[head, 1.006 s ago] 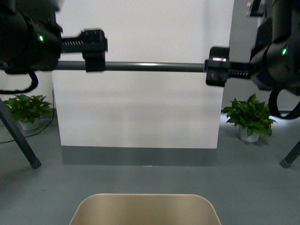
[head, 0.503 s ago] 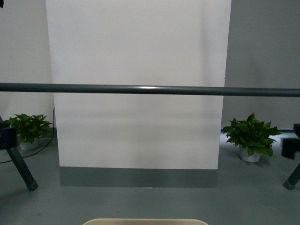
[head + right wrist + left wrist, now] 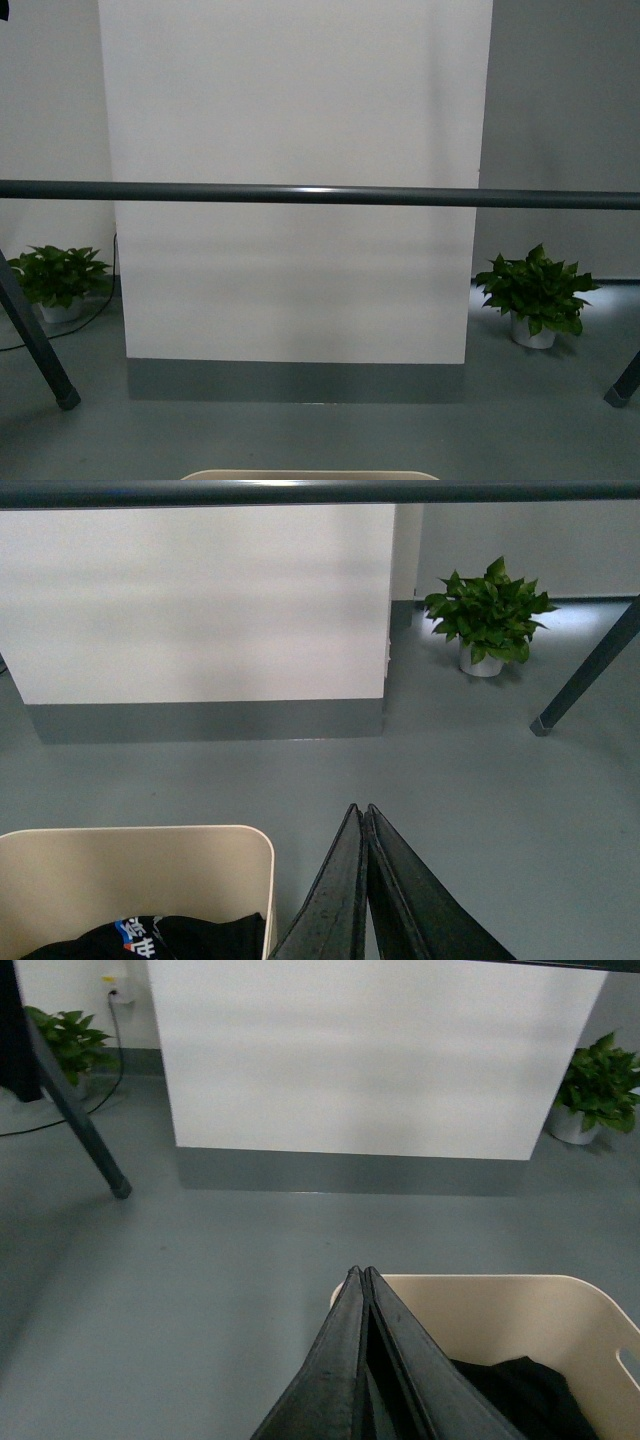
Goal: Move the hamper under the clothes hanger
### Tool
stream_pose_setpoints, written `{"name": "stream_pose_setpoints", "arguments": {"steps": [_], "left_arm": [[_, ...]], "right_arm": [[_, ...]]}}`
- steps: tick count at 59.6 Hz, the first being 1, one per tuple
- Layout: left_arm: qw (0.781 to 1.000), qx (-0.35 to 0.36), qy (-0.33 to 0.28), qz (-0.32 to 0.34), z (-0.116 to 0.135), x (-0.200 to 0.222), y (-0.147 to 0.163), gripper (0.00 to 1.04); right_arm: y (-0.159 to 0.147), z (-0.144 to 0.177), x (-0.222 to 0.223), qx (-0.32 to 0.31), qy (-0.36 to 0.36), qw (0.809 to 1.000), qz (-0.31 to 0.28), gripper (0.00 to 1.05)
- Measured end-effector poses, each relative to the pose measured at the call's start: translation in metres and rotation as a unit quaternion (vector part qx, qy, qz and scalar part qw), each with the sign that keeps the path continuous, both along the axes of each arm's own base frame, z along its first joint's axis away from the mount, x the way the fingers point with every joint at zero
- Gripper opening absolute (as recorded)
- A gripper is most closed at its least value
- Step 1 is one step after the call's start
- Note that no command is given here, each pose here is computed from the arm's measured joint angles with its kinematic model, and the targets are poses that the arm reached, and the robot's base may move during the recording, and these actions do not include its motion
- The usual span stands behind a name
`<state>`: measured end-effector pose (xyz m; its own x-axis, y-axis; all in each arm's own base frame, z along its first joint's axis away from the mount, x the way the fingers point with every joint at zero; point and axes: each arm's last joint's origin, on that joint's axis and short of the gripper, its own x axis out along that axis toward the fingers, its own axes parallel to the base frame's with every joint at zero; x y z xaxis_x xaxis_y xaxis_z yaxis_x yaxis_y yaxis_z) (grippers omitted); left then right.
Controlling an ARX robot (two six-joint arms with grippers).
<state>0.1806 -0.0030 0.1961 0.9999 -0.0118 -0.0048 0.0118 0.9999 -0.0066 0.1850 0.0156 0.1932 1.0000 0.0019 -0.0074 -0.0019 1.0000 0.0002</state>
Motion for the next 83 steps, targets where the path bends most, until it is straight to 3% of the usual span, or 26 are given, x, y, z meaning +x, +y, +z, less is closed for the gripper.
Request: {"name": "stream_pose_setpoints", "arguments": {"steps": [46,83], "left_arm": [[1.0,0.0,-0.005,0.005,-0.027,-0.046,0.003,0.03],[1.0,0.0,-0.013,0.005,-0.023,-0.066,0.003,0.03]], "right_arm": [[-0.015,-0.028,-0.049,0.0,-0.002,1.0,-0.001,0.02],[-0.015,-0.025,-0.069,0.0,-0.008,1.0,-0.001,0.02]]}}
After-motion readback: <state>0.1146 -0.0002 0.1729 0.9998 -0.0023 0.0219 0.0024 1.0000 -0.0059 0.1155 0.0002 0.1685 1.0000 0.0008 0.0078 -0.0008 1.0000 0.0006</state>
